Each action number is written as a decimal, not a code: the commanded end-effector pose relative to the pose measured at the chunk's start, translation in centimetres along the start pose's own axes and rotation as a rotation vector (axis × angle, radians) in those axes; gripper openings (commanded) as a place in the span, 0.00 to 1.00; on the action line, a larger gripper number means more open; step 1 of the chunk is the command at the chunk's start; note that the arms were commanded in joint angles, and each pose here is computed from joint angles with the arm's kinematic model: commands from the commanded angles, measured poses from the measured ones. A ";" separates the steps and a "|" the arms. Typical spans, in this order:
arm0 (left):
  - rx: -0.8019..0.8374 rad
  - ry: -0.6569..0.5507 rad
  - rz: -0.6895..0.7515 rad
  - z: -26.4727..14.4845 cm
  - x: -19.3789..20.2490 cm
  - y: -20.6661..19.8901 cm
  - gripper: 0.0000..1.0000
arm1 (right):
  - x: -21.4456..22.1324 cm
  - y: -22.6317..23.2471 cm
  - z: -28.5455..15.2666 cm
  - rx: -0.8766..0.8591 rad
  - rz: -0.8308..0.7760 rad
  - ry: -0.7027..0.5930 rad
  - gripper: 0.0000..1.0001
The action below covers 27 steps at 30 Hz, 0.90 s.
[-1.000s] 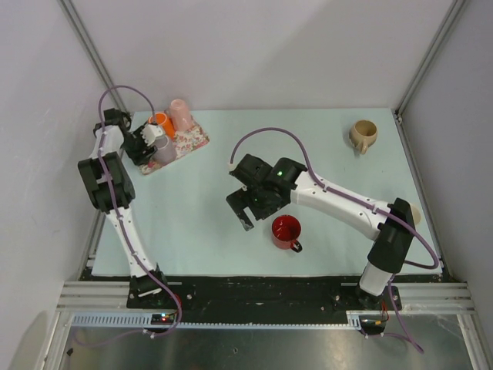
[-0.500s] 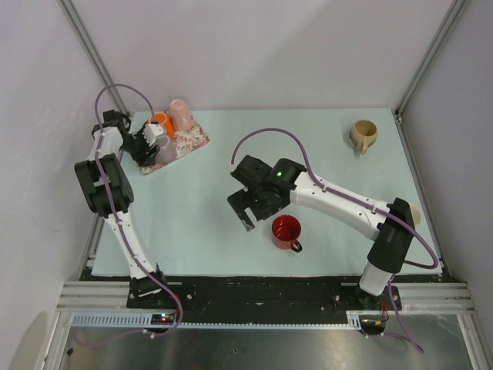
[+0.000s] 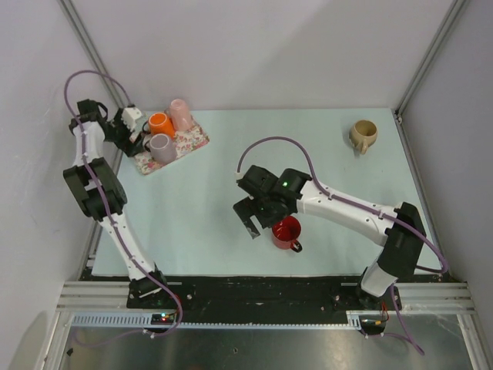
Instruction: Turn the mug right side up
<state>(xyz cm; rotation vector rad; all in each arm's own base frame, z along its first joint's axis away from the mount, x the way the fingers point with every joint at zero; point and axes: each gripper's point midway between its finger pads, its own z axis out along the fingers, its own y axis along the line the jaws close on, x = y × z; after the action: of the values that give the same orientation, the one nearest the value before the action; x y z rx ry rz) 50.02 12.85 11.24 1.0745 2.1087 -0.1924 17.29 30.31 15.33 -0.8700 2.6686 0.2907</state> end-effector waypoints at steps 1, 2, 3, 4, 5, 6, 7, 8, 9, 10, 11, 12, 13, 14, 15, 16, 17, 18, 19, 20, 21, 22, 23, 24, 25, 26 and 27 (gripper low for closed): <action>-0.082 -0.078 0.007 -0.6 -2.3 4.2 0.95 | -1.0 0.2 -1.4 -0.022 0.016 -0.083 1.00; -0.089 -0.045 0.024 0.0 -1.6 4.6 0.95 | -0.9 0.2 -1.3 -0.018 0.020 -0.079 0.99; -0.090 -0.021 0.039 0.6 -1.2 4.7 0.94 | -0.7 0.1 -1.3 -0.017 0.022 -0.076 0.99; -0.090 0.007 0.062 1.1 -0.8 4.8 0.92 | -0.6 0.1 -1.3 -0.017 0.025 -0.075 0.99; -0.084 0.026 0.083 1.6 -0.5 4.7 0.90 | -0.6 0.1 -1.2 -0.017 0.027 -0.075 1.00; -0.079 0.042 0.102 2.1 -0.2 4.6 0.87 | -0.5 0.1 -1.2 -0.020 0.030 -0.079 0.99; -0.077 0.049 0.115 2.4 -0.1 4.7 0.85 | -0.5 0.1 -1.2 -0.021 0.032 -0.080 0.99; -0.073 0.051 0.125 2.7 0.0 4.7 0.83 | -0.5 0.1 -1.2 -0.024 0.032 -0.078 0.99; -0.067 0.053 0.131 3.0 0.1 4.6 0.82 | -0.5 0.2 -1.2 -0.026 0.032 -0.077 0.99; -0.061 0.059 0.145 3.2 0.3 4.5 0.82 | -0.5 0.1 -1.2 -0.024 0.032 -0.076 1.00; -0.053 0.066 0.158 3.5 0.4 4.3 0.81 | -0.5 0.1 -1.2 -0.022 0.033 -0.073 1.00; -0.043 0.074 0.173 3.7 0.5 4.0 0.81 | -0.5 0.0 -1.2 -0.019 0.033 -0.073 0.99; -0.034 0.078 0.185 4.0 0.6 3.6 0.79 | -0.4 0.0 -1.3 -0.018 0.036 -0.073 0.99; -0.027 0.077 0.187 4.2 0.5 3.4 0.77 | -0.4 -0.1 -1.3 -0.017 0.038 -0.073 0.99; -0.019 0.080 0.189 4.5 0.3 3.1 0.74 | -0.4 -0.1 -1.3 -0.015 0.039 -0.072 1.00; -0.011 0.085 0.190 4.6 0.3 2.7 0.71 | -0.4 -0.2 -1.3 -0.013 0.038 -0.071 0.99; 0.000 0.089 0.205 4.8 0.3 2.3 0.69 | -0.4 -0.2 -1.4 -0.013 0.038 -0.072 0.99; 0.013 0.094 0.215 4.9 0.4 1.8 0.67 | -0.4 -0.2 -1.4 -0.013 0.037 -0.072 0.99; 0.023 0.097 0.224 4.9 0.5 1.4 0.66 | -0.4 -0.2 -1.4 -0.012 0.036 -0.073 0.99; 0.032 0.099 0.228 5.0 0.5 1.0 0.62 | -0.4 -0.3 -1.5 -0.012 0.036 -0.075 0.99; 0.038 0.100 0.234 5.0 0.4 0.7 0.60 | -0.4 -0.3 -1.5 -0.011 0.034 -0.075 0.99; 0.045 0.102 0.235 5.1 0.3 0.4 0.58 | -0.4 -0.3 -1.5 -0.011 0.033 -0.074 0.99; 0.052 0.097 0.236 5.1 0.1 0.1 0.57 | -0.4 -0.4 -1.4 -0.011 0.033 -0.073 0.99; 0.062 0.092 0.235 5.2 -0.1 -0.3 0.56 | -0.4 -0.4 -1.4 -0.010 0.032 -0.071 0.99; 0.069 0.080 0.234 5.1 -0.4 -0.6 0.54 | -0.3 -0.4 -1.4 -0.009 0.033 -0.068 0.99; 0.075 0.069 0.232 5.1 -0.7 -0.9 0.48 | -0.3 -0.5 -1.4 -0.008 0.034 -0.067 0.99; 0.081 0.056 0.230 5.0 -1.1 -1.2 0.40 | -0.3 -0.5 -1.4 -0.008 0.035 -0.067 1.00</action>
<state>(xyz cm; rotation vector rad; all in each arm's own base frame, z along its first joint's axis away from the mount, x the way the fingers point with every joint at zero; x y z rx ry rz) 52.61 11.49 4.34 1.3324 2.1166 -0.1288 17.14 29.99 15.27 -0.8334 2.6626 0.3128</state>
